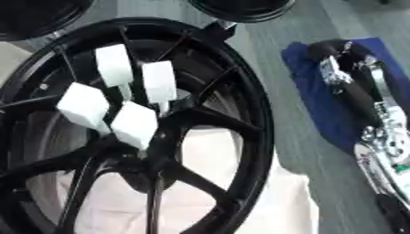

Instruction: Pull the pin out of the wheel hub.

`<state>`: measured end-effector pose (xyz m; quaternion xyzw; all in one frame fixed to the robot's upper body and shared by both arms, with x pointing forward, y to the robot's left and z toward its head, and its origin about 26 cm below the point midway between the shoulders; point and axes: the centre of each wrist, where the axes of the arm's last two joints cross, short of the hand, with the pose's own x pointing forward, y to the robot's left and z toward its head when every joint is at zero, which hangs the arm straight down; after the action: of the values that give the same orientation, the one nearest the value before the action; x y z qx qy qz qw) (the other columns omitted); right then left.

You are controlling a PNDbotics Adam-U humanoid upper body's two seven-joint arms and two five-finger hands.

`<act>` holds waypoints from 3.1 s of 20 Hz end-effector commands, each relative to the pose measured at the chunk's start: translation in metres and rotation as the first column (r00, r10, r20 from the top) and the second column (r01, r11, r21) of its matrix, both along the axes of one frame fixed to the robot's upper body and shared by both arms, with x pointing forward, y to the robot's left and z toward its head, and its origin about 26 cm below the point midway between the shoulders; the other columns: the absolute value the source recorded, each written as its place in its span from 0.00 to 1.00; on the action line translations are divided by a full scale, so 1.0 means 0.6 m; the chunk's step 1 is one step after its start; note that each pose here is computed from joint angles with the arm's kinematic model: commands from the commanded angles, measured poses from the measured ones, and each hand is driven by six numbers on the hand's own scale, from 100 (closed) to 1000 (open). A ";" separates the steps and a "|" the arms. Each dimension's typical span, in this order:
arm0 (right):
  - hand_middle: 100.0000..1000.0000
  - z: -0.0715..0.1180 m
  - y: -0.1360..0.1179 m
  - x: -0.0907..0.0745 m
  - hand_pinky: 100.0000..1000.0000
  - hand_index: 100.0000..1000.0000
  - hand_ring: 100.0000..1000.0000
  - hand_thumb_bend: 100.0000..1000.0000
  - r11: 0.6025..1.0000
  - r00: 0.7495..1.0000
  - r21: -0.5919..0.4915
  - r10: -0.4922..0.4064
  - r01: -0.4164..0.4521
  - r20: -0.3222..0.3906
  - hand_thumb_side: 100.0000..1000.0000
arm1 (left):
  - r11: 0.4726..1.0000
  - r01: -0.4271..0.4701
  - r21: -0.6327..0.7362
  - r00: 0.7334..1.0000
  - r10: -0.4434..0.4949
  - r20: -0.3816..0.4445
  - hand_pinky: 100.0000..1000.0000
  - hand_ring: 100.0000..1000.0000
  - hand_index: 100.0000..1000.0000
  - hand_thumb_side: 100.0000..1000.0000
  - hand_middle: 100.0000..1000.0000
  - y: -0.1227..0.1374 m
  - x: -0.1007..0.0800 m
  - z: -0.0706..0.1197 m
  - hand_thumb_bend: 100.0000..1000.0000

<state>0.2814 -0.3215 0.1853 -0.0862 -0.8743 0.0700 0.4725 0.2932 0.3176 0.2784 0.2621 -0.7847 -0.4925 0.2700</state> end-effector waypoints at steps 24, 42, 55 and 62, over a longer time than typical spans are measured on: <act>0.64 0.013 -0.006 -0.007 0.83 0.62 0.68 0.04 0.996 0.999 -0.083 0.017 -0.019 -0.027 0.43 | 0.664 0.259 0.701 0.955 -0.067 -0.289 0.87 0.76 0.84 0.54 0.71 -0.125 -0.022 0.169 0.43; 0.64 0.010 -0.004 -0.007 0.83 0.62 0.68 0.03 0.997 0.998 -0.068 0.023 -0.026 -0.051 0.44 | 0.844 0.285 0.454 0.895 -0.065 -0.441 0.87 0.68 0.82 0.42 0.67 -0.208 -0.020 0.186 0.42; 0.64 0.014 0.001 -0.004 0.83 0.62 0.68 0.03 0.998 0.998 -0.056 0.036 -0.038 -0.045 0.45 | 0.863 0.276 0.424 0.850 -0.013 -0.527 0.86 0.66 0.80 0.42 0.65 -0.231 0.021 0.165 0.39; 0.64 0.017 0.004 -0.002 0.83 0.62 0.68 0.02 0.998 0.998 -0.052 0.042 -0.044 -0.039 0.45 | 0.844 0.265 0.466 0.837 0.039 -0.547 0.85 0.61 0.75 0.40 0.60 -0.227 0.035 0.153 0.38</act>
<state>0.2818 -0.3200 0.1875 -0.0800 -0.8594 0.1003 0.4949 0.3157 0.1791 0.3653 0.1198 -0.5422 -0.7522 0.3547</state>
